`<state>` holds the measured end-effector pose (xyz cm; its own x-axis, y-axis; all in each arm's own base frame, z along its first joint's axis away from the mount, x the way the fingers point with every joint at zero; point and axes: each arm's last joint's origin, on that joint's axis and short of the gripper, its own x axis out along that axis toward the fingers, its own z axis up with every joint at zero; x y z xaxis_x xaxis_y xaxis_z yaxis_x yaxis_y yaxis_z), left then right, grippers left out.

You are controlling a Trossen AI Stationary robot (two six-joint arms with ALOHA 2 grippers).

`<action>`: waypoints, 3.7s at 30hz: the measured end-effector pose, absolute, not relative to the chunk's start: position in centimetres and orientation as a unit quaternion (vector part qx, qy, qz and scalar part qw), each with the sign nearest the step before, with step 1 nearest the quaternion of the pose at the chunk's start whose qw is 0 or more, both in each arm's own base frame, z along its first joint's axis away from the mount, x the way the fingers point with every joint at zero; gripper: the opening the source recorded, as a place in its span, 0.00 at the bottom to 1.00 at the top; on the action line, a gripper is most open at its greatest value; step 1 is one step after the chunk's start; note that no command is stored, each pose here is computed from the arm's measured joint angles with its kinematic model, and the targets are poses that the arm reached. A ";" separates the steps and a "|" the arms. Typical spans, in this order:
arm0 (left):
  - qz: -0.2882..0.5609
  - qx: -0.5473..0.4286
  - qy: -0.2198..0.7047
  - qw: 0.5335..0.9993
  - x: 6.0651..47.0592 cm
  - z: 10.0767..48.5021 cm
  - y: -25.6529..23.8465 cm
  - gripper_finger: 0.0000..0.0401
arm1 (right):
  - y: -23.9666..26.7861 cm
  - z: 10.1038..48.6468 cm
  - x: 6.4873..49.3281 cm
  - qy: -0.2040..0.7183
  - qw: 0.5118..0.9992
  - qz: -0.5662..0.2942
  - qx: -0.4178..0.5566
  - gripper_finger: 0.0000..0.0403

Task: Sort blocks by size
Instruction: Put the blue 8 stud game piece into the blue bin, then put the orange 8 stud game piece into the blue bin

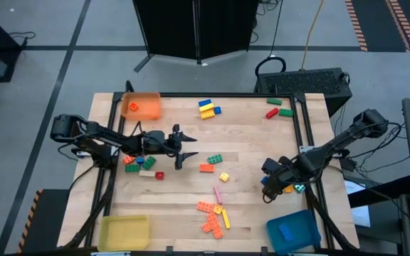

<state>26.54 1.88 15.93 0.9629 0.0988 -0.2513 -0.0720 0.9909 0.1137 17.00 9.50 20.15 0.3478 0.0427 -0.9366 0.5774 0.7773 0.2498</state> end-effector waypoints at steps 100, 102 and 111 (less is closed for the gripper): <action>0.028 0.054 0.103 0.993 26.7 16.4 1.1 0.63 | 14.6 25.8 13.8 0.554 0.723 -0.278 0.304 0.51; 0.028 0.052 0.103 0.993 26.7 16.4 1.1 0.63 | 14.0 25.8 14.3 0.557 0.725 -0.281 0.292 0.51; 0.044 0.041 0.117 0.991 26.7 16.2 1.2 0.63 | 11.7 25.8 16.1 0.560 0.733 -0.288 0.256 0.51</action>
